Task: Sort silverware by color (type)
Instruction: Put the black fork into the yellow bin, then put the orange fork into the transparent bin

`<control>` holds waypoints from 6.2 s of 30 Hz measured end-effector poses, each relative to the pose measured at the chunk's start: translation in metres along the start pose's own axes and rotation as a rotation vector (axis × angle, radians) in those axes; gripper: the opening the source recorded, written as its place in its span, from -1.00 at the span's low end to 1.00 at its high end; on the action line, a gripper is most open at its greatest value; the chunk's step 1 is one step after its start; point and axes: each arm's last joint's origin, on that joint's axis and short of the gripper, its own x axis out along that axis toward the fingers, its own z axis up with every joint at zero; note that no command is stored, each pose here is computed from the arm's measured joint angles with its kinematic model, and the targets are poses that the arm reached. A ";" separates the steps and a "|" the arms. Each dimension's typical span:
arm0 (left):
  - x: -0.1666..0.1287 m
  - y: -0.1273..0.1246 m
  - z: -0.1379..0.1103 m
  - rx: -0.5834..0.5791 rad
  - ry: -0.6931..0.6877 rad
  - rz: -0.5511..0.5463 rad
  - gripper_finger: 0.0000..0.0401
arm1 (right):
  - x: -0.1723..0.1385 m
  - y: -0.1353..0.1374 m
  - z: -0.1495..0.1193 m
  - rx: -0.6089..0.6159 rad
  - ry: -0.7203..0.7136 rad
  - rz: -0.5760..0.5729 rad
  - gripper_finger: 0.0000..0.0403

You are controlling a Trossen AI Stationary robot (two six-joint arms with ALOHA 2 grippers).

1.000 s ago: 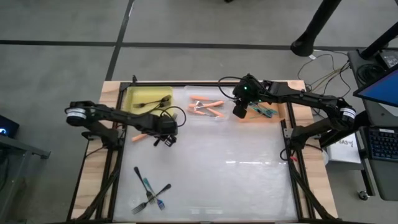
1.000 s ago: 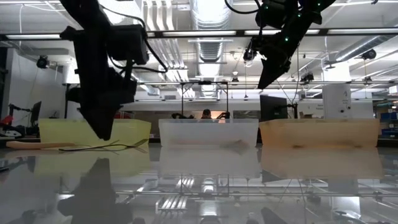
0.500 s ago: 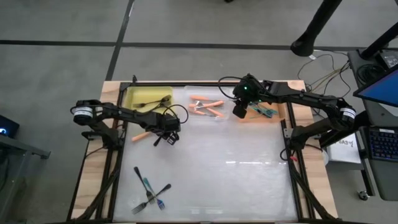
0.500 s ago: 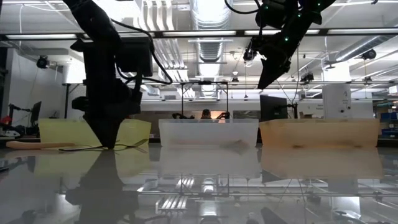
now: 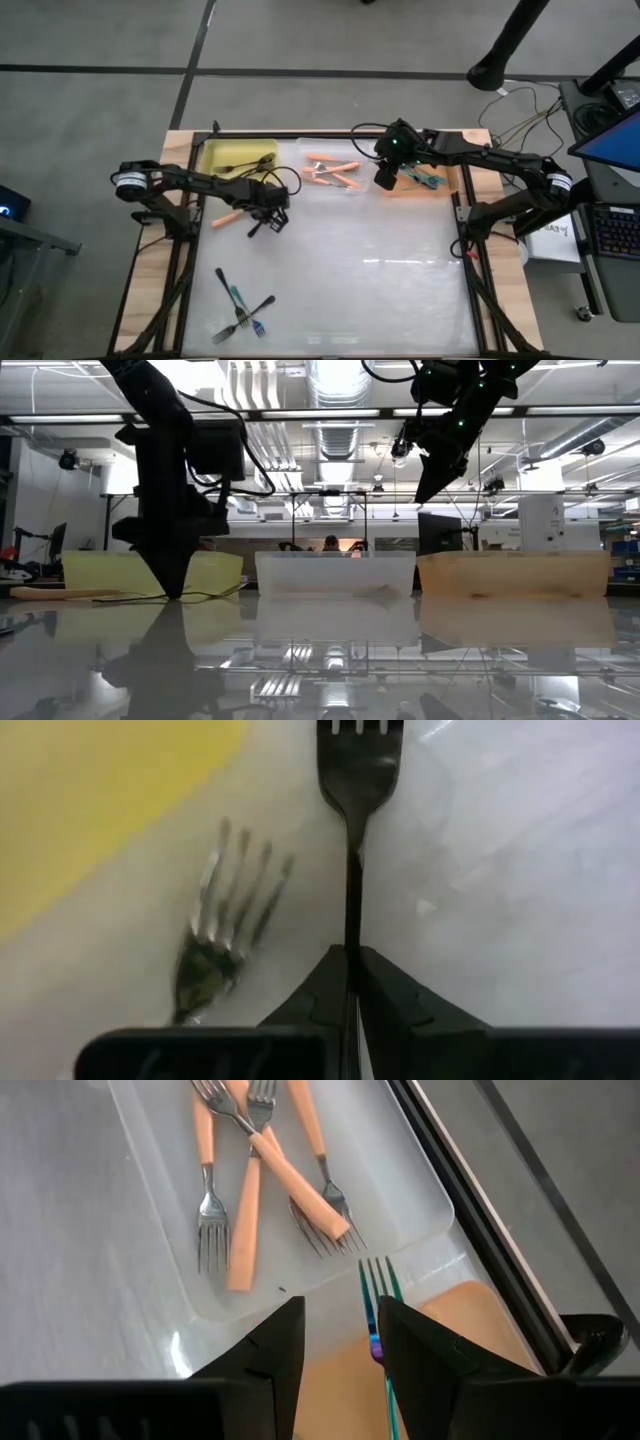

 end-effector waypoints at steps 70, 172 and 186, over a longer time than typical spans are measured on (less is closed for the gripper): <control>-0.082 0.080 0.084 0.208 0.030 -0.032 -0.53 | 0.004 0.001 -0.010 -0.065 0.072 0.010 -0.40; -0.097 -0.045 0.174 0.462 -0.532 0.038 -0.88 | 0.004 0.001 -0.010 -0.065 0.070 0.010 -0.40; -0.052 -0.048 0.189 0.440 -0.444 0.019 -0.87 | 0.004 0.001 -0.010 -0.065 0.070 0.010 -0.40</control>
